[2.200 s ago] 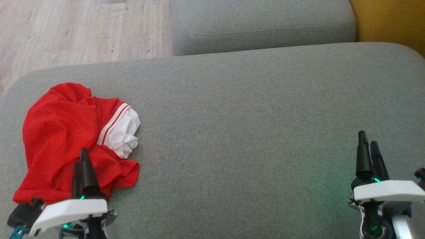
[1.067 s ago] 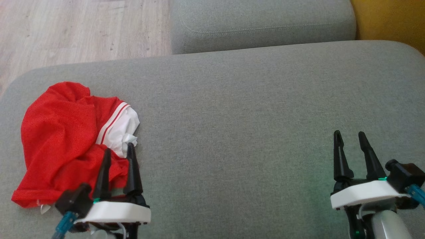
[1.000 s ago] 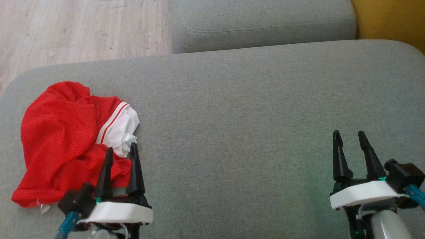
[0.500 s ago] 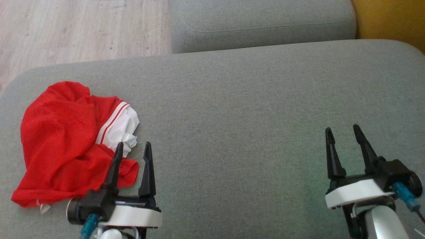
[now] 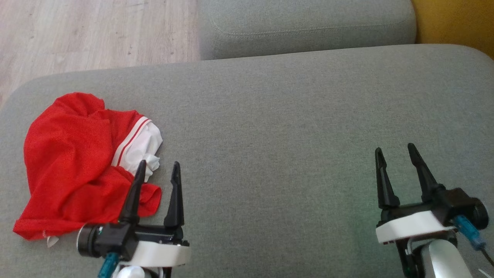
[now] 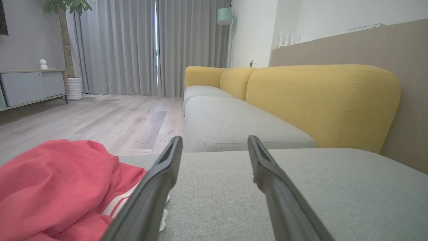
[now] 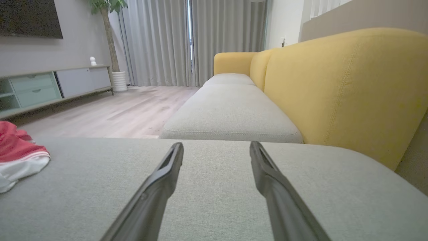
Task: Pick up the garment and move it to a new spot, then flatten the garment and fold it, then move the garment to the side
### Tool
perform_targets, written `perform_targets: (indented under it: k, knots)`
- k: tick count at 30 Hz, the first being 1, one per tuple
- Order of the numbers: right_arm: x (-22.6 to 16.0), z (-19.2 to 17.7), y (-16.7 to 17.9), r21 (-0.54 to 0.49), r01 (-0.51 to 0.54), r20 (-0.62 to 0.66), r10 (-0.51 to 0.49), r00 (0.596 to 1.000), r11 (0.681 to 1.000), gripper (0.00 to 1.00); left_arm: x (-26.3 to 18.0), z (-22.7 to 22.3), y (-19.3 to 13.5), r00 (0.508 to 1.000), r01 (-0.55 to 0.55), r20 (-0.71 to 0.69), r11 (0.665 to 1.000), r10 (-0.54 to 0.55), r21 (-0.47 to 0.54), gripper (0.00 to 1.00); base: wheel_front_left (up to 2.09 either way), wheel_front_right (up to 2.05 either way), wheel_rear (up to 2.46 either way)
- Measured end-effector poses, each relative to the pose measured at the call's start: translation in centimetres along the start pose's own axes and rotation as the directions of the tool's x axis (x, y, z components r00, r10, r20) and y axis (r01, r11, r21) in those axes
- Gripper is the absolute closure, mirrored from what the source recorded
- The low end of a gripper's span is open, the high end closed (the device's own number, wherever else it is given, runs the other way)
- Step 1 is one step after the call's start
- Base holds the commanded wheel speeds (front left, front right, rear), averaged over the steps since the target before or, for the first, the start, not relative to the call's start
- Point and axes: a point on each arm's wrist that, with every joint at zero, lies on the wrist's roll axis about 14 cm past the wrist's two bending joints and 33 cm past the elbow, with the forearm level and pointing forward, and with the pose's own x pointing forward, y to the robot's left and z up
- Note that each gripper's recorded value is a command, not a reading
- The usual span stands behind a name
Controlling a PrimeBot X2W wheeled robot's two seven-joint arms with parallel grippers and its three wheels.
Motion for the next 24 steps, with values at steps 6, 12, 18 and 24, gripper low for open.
perform_targets:
  k: [6, 12, 18, 24]
  knots:
    - [-0.2, -0.3, 0.2, 0.205, 0.025, 0.009, -0.027, 1.0, 0.978, 0.0, -0.1, 0.4, 0.9, 1.0, -0.02, 0.019, 0.997, 0.022, -0.075, 0.0, 0.0, 0.0, 0.0]
    - [-0.3, -0.3, 0.6, 0.363, 0.034, 0.011, -0.041, 0.999, 0.931, 0.0, -0.3, -0.5, 1.0, 0.999, -0.037, -0.012, 0.991, 0.036, -0.127, 0.0, 0.0, 0.0, 0.0]
    - [-0.6, -1.3, 0.9, 0.363, 0.04, -0.021, -0.035, 0.999, 0.931, 0.0, -0.6, -1.7, 0.8, 0.998, -0.035, -0.05, 0.992, 0.029, -0.125, 0.0, 0.0, 0.0, 0.0]
    - [-0.8, -1.7, 0.9, 0.364, 0.043, -0.033, -0.033, 0.999, 0.931, 0.0, -0.9, -2.7, 0.3, 0.997, -0.024, -0.08, 0.992, 0.014, -0.126, 0.0, 0.0, 0.0, 0.0]
